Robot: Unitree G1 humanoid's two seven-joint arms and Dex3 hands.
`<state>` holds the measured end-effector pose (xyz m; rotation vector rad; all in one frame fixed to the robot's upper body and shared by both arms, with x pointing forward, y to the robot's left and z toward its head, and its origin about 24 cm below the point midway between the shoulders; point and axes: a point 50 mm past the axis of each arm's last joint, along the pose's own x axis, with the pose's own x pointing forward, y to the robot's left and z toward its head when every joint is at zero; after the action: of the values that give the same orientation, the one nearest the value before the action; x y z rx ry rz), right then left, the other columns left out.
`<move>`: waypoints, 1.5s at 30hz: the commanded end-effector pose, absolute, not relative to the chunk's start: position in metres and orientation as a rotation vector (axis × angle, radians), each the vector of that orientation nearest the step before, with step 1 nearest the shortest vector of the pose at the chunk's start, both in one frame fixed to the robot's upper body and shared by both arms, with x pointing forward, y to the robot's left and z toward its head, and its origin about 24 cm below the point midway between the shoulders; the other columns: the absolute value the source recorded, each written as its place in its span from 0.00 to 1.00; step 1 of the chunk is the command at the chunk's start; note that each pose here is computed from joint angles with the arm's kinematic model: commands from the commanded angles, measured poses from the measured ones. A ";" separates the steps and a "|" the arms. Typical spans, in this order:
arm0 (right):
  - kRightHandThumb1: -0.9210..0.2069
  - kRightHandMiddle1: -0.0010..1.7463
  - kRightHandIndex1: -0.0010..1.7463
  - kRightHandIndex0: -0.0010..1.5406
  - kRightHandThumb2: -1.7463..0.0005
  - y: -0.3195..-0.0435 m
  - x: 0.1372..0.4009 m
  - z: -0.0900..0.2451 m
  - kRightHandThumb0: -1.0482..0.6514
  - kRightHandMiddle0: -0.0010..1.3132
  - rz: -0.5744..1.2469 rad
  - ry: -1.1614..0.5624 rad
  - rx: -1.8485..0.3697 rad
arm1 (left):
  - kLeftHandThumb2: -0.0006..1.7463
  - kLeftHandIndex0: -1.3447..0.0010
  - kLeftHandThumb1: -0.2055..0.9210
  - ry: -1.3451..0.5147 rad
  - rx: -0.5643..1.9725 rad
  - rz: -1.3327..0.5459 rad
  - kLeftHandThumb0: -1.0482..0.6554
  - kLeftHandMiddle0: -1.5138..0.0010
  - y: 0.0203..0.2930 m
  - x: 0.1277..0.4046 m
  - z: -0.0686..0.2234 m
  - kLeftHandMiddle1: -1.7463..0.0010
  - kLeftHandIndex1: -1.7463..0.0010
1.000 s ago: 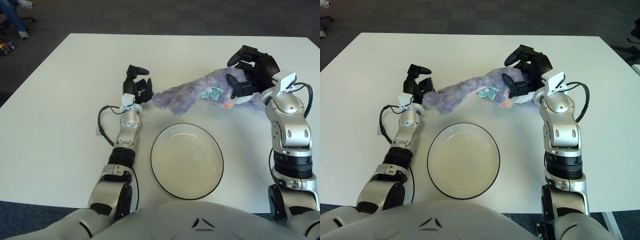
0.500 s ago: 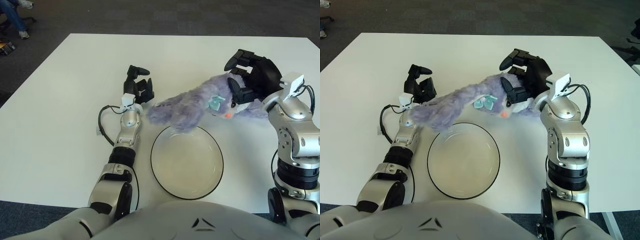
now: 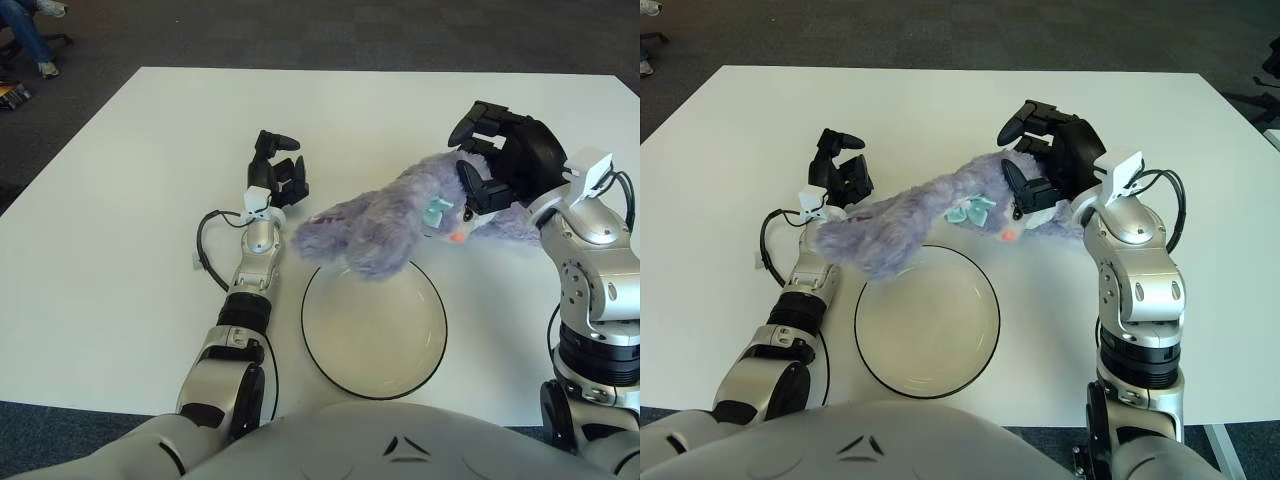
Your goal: Put the doll into the plate.
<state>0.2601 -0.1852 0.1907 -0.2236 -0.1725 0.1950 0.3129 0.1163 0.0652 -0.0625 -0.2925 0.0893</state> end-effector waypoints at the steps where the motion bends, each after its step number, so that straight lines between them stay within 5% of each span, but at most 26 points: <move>1: 0.72 0.81 0.88 0.58 0.21 -0.191 0.262 0.189 0.61 0.53 0.142 -0.178 -0.245 | 0.52 0.73 0.75 -0.229 -0.048 0.105 0.39 0.28 0.121 0.304 0.046 0.00 0.00; 13: 0.70 0.83 0.85 0.59 0.23 -0.194 0.274 0.183 0.61 0.50 0.048 -0.208 -0.269 | 0.52 0.73 0.75 -0.230 -0.052 0.103 0.39 0.28 0.122 0.304 0.046 0.00 0.00; 20: 0.69 0.83 0.85 0.59 0.23 -0.211 0.311 0.156 0.61 0.50 -0.006 -0.152 -0.299 | 0.52 0.73 0.75 -0.232 -0.053 0.106 0.39 0.28 0.121 0.304 0.047 0.00 0.00; 45: 0.64 0.83 0.81 0.58 0.28 -0.208 0.329 0.147 0.61 0.48 -0.102 -0.233 -0.474 | 0.52 0.73 0.75 -0.239 -0.048 0.101 0.39 0.28 0.120 0.302 0.047 0.00 0.00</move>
<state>0.3281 -0.2060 0.1513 -0.4259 -0.2517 -0.0845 0.3119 0.1153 0.0666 -0.0596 -0.3011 0.0853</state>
